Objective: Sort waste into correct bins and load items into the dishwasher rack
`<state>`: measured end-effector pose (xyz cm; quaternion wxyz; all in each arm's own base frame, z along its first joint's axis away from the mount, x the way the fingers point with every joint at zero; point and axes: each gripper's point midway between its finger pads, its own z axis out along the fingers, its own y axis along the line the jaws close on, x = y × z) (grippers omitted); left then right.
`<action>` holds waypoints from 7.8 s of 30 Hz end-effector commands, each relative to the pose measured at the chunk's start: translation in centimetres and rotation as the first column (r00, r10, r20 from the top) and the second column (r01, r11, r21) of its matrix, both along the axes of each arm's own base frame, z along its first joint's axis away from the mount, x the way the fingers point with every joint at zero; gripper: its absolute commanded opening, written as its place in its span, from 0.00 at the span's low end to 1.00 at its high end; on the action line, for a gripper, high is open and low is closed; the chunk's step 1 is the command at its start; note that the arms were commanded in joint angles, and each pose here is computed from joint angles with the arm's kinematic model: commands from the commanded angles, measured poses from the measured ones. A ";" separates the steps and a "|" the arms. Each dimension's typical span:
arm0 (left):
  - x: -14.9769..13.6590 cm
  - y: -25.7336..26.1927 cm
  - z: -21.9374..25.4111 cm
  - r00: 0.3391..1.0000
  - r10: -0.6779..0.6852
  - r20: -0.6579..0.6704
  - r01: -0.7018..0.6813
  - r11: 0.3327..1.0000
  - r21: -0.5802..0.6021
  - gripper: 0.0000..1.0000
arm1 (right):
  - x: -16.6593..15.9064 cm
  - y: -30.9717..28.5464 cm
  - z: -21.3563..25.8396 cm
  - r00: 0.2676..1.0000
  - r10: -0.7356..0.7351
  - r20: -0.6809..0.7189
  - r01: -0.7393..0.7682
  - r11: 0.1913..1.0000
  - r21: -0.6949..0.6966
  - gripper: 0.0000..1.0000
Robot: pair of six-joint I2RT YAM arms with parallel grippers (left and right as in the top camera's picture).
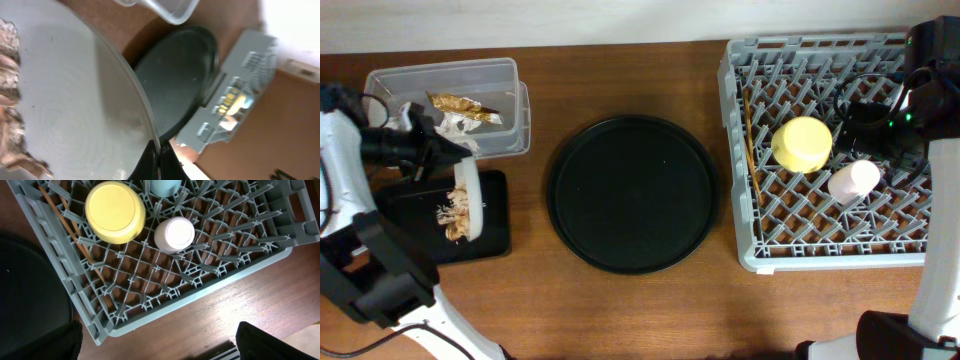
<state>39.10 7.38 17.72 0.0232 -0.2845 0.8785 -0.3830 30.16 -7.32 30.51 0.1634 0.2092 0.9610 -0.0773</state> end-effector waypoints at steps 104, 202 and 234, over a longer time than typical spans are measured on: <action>-4.3 -4.5 9.1 0.985 0.106 0.134 -0.171 0.611 0.773 0.99 | -0.3 -0.4 0.1 1.000 -0.017 -0.004 0.017 1.000 -0.013 0.98; -5.2 -3.1 8.8 0.984 0.146 0.104 -0.172 0.604 0.778 0.99 | 8.0 25.4 -29.4 0.748 0.525 -0.407 -0.431 0.850 0.303 0.04; -5.2 -3.1 8.8 0.984 0.146 0.104 -0.172 0.604 0.778 0.99 | 16.8 -0.2 -3.5 0.968 -0.179 0.174 0.228 0.916 -0.329 0.04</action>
